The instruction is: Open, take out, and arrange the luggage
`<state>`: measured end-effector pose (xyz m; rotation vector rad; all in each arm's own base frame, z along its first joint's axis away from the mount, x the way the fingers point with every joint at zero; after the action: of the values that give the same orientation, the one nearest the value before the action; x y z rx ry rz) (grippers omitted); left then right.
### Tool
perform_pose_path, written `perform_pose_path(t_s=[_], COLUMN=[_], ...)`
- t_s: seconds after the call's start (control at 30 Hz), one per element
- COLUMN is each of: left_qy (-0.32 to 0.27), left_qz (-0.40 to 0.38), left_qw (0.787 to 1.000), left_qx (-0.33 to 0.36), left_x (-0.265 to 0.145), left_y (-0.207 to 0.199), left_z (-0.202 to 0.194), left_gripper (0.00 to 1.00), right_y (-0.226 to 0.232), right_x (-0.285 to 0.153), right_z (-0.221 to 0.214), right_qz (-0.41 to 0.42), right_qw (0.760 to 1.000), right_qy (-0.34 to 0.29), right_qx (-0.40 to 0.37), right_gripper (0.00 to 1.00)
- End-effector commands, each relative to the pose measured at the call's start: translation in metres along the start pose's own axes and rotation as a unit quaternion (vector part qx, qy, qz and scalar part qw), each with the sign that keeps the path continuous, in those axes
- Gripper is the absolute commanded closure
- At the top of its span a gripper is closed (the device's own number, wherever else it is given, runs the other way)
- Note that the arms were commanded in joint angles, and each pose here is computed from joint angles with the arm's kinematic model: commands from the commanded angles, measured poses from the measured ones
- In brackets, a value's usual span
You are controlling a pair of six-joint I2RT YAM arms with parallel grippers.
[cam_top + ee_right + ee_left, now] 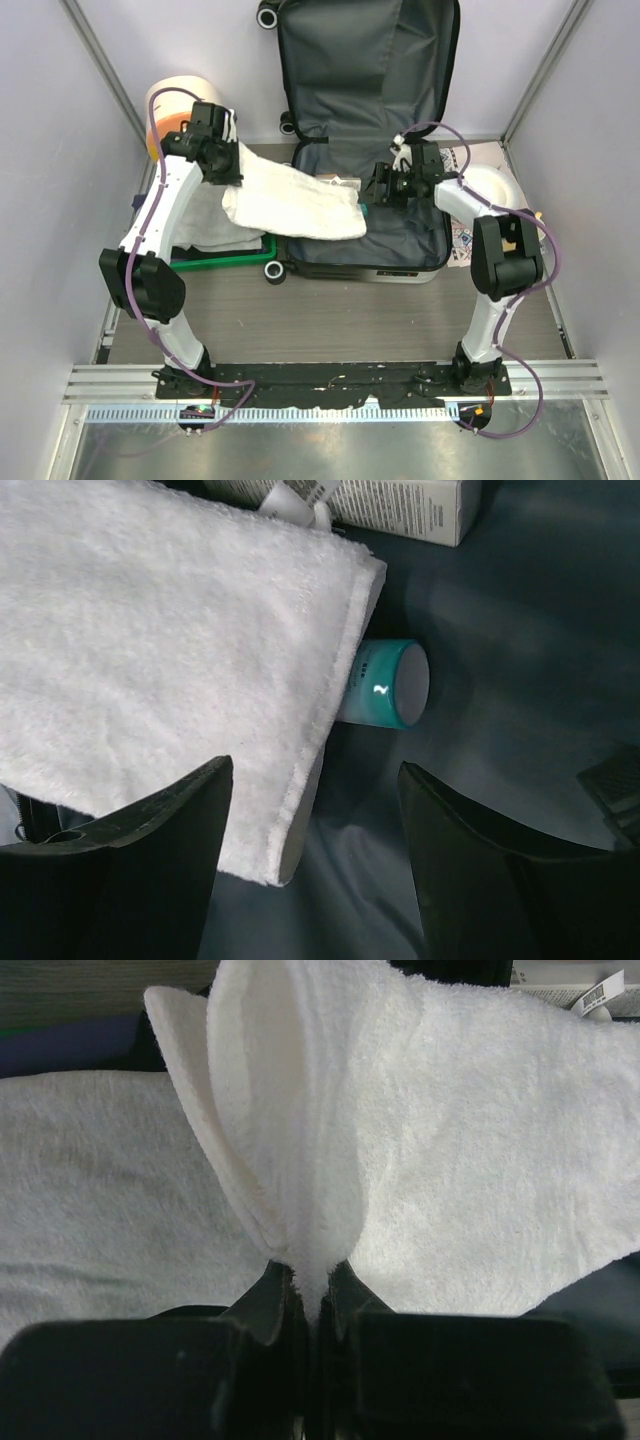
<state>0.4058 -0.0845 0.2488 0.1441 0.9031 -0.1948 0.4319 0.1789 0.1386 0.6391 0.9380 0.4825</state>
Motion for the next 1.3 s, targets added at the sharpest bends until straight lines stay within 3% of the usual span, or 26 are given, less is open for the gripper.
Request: perform_pose_path(t_s=[0.0, 0.43, 0.53, 0.57, 0.63, 0.67, 0.77, 0.93, 1.27], left_qy=[-0.026, -0.02, -0.022, -0.025, -0.036, -0.039, -0.062, -0.131, -0.194], left_qz=[0.033, 0.031, 0.029, 0.021, 0.008, -0.028, -0.068, -0.066, 0.035], left_qw=[0.999, 0.999, 0.999, 0.999, 0.999, 0.999, 0.993, 0.977, 0.974], left_qx=[0.015, 0.002, 0.001, 0.004, 0.01, 0.02, 0.072, 0.156, 0.114], left_x=[-0.012, -0.001, -0.002, -0.004, -0.008, -0.01, -0.026, -0.061, -0.102], left_y=[0.015, 0.013, 0.013, 0.011, 0.007, -0.003, -0.013, -0.009, 0.07], left_z=[0.01, 0.011, 0.012, 0.013, 0.016, 0.016, 0.023, 0.042, 0.069], left_gripper=[1.0, 1.0, 1.0, 1.0, 1.0, 1.0, 1.0, 1.0, 1.0], right_y=[0.016, 0.039, 0.045, 0.046, 0.052, 0.059, 0.075, 0.118, 0.204], right_x=[0.023, 0.05, 0.049, 0.046, 0.039, 0.032, 0.018, -0.009, -0.012], right_z=[-0.003, -0.067, -0.062, -0.057, -0.044, -0.034, -0.013, 0.011, 0.017], right_qz=[0.061, 0.137, 0.147, 0.148, 0.153, 0.157, 0.166, 0.201, 0.267], right_qw=[0.997, 0.975, 0.976, 0.977, 0.979, 0.981, 0.983, 0.979, 0.962], right_qy=[0.03, 0.142, 0.133, 0.126, 0.109, 0.091, 0.059, 0.023, -0.012], right_qx=[0.024, 0.097, 0.092, 0.089, 0.079, 0.067, 0.043, 0.018, -0.062], right_gripper=[0.27, 0.3, 0.56, 0.72, 0.89, 0.99, 0.99, 0.99, 0.99])
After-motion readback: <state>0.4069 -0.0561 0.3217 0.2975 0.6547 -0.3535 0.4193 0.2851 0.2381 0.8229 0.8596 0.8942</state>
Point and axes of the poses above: each gripper's point midway between its finger pads, its own x axis out along the fingers, its own y axis along the line the jaws close on, z = x × y, the point moved 2 cm from there along -x, back along the fingers, and after that the axes turned 15 degrees about x, right-handed, at the moved point
